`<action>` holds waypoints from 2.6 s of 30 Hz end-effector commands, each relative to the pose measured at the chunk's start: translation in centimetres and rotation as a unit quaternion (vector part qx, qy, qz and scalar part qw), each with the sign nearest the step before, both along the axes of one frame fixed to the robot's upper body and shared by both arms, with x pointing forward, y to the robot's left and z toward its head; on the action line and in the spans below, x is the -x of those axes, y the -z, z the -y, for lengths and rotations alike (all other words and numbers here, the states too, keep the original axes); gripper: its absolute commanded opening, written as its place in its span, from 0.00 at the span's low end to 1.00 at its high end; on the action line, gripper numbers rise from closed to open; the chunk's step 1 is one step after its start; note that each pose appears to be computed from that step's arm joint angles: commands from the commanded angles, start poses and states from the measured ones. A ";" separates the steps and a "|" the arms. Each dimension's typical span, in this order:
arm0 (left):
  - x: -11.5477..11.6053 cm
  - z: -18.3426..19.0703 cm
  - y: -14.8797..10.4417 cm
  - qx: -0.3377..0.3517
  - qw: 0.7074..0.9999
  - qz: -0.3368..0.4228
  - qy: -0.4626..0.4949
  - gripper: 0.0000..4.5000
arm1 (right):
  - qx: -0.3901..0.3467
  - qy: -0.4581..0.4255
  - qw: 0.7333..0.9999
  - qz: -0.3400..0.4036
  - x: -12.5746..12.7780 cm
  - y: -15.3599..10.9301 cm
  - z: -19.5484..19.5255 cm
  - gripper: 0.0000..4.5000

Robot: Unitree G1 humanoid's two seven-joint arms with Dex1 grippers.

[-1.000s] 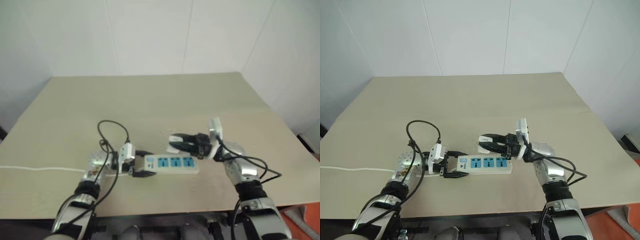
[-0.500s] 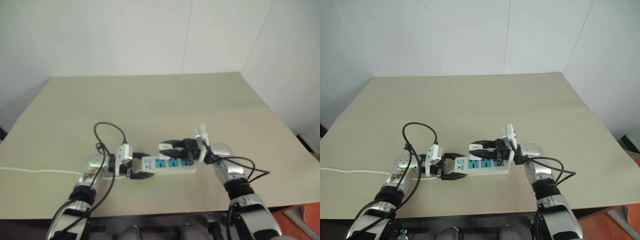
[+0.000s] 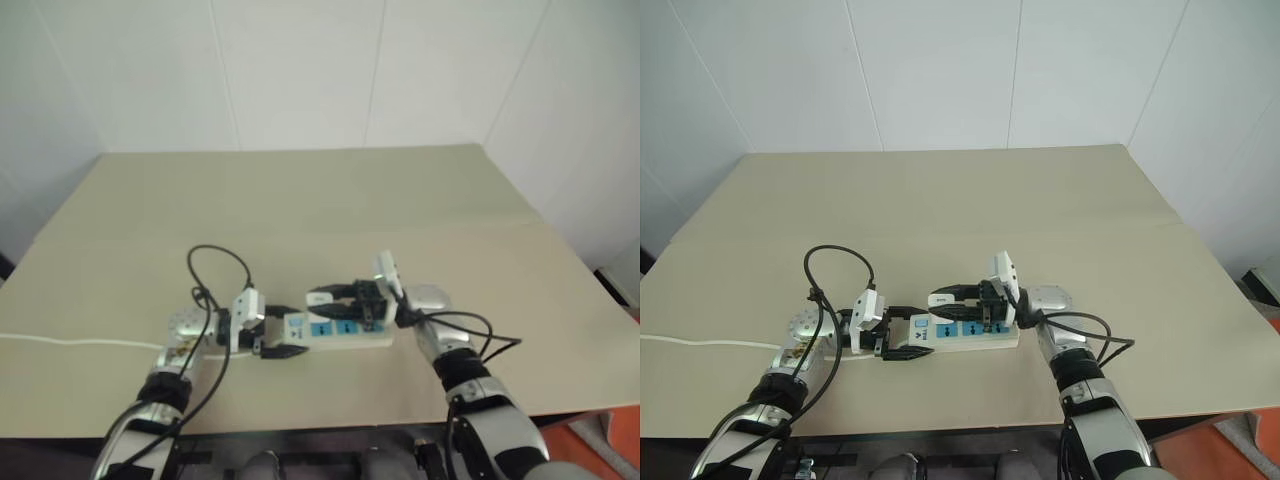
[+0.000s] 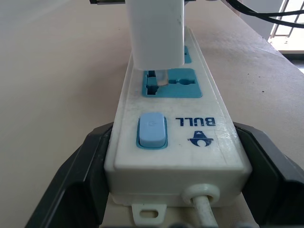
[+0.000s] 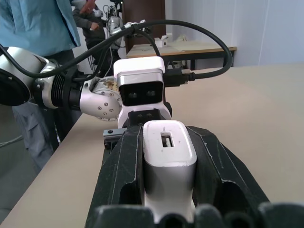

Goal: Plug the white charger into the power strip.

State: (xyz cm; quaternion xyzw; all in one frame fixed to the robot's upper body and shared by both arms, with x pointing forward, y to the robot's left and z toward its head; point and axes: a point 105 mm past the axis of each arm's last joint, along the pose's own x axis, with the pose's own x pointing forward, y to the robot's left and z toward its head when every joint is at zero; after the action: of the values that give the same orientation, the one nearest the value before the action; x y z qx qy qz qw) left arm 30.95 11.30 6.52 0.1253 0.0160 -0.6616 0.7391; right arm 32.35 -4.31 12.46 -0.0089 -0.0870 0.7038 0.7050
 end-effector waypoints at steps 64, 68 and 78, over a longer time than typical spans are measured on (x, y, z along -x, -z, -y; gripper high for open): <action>0.3 -0.6 1.3 -0.035 0.999 -0.019 0.008 0.74 | 0.094 0.035 0.992 -0.071 0.7 7.7 1.7 0.52; 0.3 -0.6 1.3 -0.036 0.999 -0.017 0.008 0.74 | 0.088 0.030 0.994 -0.050 0.8 7.3 1.8 0.82; -0.2 -0.7 1.8 -0.058 0.997 -0.054 0.005 0.89 | 0.110 0.018 0.993 -0.025 1.1 7.2 2.7 1.00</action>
State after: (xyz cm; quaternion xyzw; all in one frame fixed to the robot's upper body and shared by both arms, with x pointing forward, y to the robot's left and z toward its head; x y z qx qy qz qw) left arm 31.44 11.25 5.83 0.1232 0.0581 -0.6681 0.7315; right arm 32.42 -5.92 8.67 -0.0705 -0.0607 0.6912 0.7167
